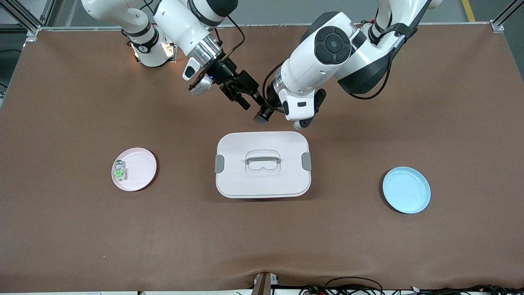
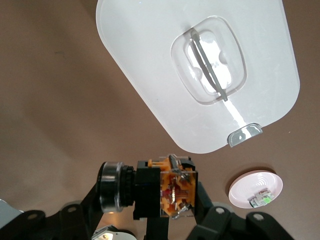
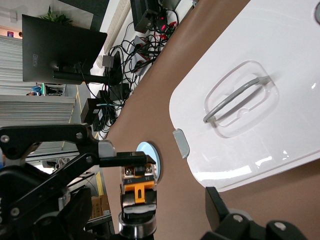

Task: Transfer orange switch to right arm and place
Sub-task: 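Bring the right gripper to the switch held by the left gripper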

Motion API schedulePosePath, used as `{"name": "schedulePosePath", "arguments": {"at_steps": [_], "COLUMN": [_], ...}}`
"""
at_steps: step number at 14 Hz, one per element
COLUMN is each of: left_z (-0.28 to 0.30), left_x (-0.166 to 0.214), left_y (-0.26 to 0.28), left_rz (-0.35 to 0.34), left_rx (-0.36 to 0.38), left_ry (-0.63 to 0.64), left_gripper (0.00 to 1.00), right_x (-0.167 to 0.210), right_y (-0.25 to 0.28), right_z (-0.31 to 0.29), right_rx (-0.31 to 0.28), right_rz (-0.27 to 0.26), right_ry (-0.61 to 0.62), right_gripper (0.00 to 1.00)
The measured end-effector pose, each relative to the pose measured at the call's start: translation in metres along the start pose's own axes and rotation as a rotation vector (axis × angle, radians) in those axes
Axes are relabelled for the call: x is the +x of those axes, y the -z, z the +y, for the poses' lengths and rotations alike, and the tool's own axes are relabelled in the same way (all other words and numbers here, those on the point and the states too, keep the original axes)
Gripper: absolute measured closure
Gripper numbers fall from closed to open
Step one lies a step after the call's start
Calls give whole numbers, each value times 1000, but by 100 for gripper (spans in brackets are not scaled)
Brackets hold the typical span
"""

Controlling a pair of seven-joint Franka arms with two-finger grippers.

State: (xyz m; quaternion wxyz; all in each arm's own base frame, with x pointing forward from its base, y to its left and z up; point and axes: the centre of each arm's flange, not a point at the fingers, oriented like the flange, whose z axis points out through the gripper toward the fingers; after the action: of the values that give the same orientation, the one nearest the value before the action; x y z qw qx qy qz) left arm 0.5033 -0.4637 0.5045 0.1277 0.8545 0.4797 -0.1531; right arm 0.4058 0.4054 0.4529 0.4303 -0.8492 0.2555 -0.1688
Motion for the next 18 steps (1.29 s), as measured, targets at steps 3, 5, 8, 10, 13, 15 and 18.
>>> {"name": "schedulePosePath", "arguments": {"at_steps": [3, 5, 8, 10, 13, 15, 18], "left_z": [0, 0, 1, 1, 0, 0, 0], "left_x": [-1, 1, 5, 2, -1, 0, 0], "left_y": [0, 0, 0, -1, -3, -3, -4], "left_rz": [0, 4, 9, 9, 8, 8, 8], "left_rx": [1, -2, -3, -1, 1, 2, 3], "left_ry": [-2, 0, 5, 0, -4, -2, -2], "left_gripper": [27, 27, 27, 27, 27, 27, 27], "right_x": [2, 0, -2, -5, -7, -7, -7], "right_y": [-13, -20, -25, -27, -29, -30, -30], "right_z": [-6, -7, -6, -6, -7, -7, -6], "right_rx": [8, 9, 8, 8, 9, 8, 7], "right_rz": [-1, 0, 11, 7, 4, 4, 4], "right_ry": [-8, -9, -7, 8, 20, 18, 17], "right_gripper": [0, 0, 7, 31, 62, 64, 64]}}
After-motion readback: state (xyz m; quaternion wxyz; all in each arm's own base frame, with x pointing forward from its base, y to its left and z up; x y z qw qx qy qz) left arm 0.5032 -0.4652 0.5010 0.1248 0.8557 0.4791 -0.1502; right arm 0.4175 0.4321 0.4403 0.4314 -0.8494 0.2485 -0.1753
